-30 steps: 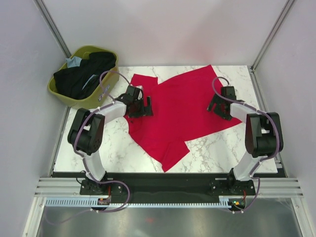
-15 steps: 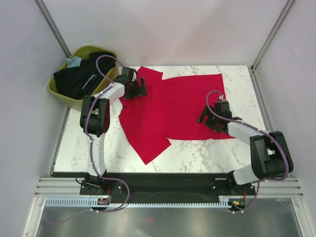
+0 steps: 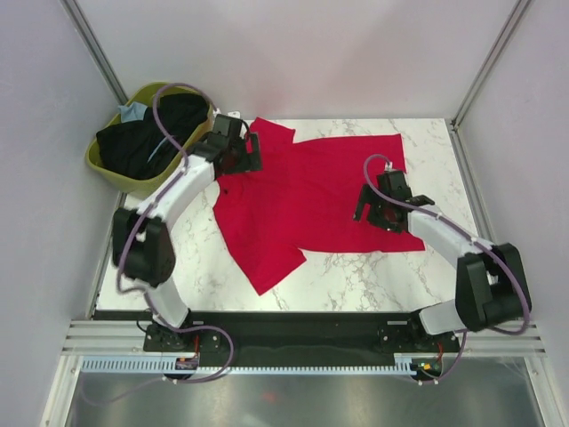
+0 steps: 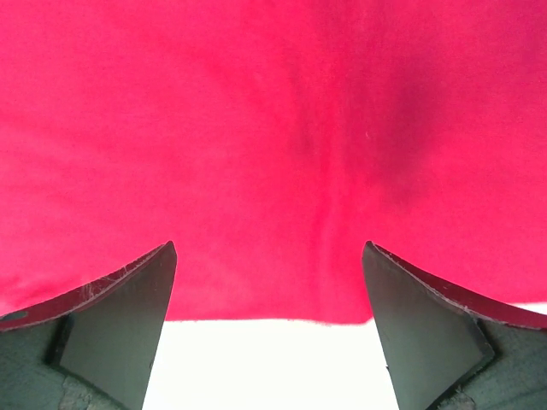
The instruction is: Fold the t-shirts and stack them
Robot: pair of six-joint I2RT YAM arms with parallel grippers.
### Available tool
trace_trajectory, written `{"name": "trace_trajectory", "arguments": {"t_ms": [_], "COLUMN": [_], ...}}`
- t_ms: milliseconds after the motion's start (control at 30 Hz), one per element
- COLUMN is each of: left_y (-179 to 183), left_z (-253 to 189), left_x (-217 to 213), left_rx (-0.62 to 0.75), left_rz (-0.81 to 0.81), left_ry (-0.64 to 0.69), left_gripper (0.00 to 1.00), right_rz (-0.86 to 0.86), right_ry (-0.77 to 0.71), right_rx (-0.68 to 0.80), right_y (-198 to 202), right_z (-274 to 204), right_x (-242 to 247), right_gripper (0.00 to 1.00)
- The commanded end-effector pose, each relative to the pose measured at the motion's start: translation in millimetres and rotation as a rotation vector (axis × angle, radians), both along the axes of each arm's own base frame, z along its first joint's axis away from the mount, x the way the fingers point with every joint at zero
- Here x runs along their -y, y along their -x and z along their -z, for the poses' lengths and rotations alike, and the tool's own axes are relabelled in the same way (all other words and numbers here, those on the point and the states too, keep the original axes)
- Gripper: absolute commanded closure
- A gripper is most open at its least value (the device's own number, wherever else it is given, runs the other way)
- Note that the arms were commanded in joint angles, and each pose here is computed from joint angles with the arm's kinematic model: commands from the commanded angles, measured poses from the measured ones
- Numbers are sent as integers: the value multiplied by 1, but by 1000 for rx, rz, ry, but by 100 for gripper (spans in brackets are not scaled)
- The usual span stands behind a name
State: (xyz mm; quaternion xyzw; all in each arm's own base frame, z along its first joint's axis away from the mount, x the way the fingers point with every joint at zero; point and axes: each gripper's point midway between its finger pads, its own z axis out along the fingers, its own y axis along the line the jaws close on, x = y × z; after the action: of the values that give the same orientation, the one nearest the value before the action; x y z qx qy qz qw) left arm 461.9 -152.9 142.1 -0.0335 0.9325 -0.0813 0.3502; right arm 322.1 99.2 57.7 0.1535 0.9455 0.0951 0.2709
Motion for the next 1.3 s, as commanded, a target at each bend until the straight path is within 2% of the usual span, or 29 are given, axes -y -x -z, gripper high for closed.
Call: {"name": "trace_trajectory", "arguments": {"t_ms": [0, 33, 67, 100, 133, 167, 200, 467, 600, 733, 900, 1067, 1167, 1200, 1267], "left_y": [70, 99, 123, 139, 167, 184, 207, 298, 308, 314, 325, 329, 329, 330, 330], "left_z": [-59, -32, -44, -36, -7, -9, 14, 75, 93, 110, 124, 134, 144, 148, 150], "left_x": [-8, -8, 0, 3, 3, 6, 7, 32, 61, 61, 66, 66, 66, 65, 65], "left_rx": [108, 34, 62, 43, -39, -38, -114, -314, -336, -371, -420, -422, -433, -442, -440], "left_rz": [-108, -118, -96, -89, -74, -57, -37, 71, 149, 147, 177, 182, 185, 185, 191], "left_ry": [-76, -69, -27, -12, -3, 29, 47, 129, 243, 198, 194, 164, 143, 135, 129], "left_gripper": [4, 4, 5, 6, 7, 8, 9, 12, 13, 14, 23, 26, 42, 57, 71], "right_rz": [38, 46, 56, 49, 47, 40, 34, 12, 6, 15, 30, 43, 68, 80, 133], "right_ry": [120, 116, 93, 86, 73, 61, 59, 59, 46, 45, 62, 73, 97, 102, 139], "right_rx": [104, 125, 175, 183, 212, 220, 213, 213, 227, 269, 256, 236, 239, 239, 231], "right_y": [5, 7, 7, 12, 15, 16, 21, 39, 44, 48, 53, 55, 56, 57, 59], "right_z": [-48, -53, -67, -65, -72, -73, -69, -59, -62, -73, -68, -62, -61, -62, -61], "right_x": [19, 19, 18, 16, 14, 12, 11, 15, 15, 19, 24, 27, 33, 36, 49], "right_gripper": [2, 2, 2, 2, 2, 2, 2, 2, 2, 2, 2, 2, 2, 2, 2]}}
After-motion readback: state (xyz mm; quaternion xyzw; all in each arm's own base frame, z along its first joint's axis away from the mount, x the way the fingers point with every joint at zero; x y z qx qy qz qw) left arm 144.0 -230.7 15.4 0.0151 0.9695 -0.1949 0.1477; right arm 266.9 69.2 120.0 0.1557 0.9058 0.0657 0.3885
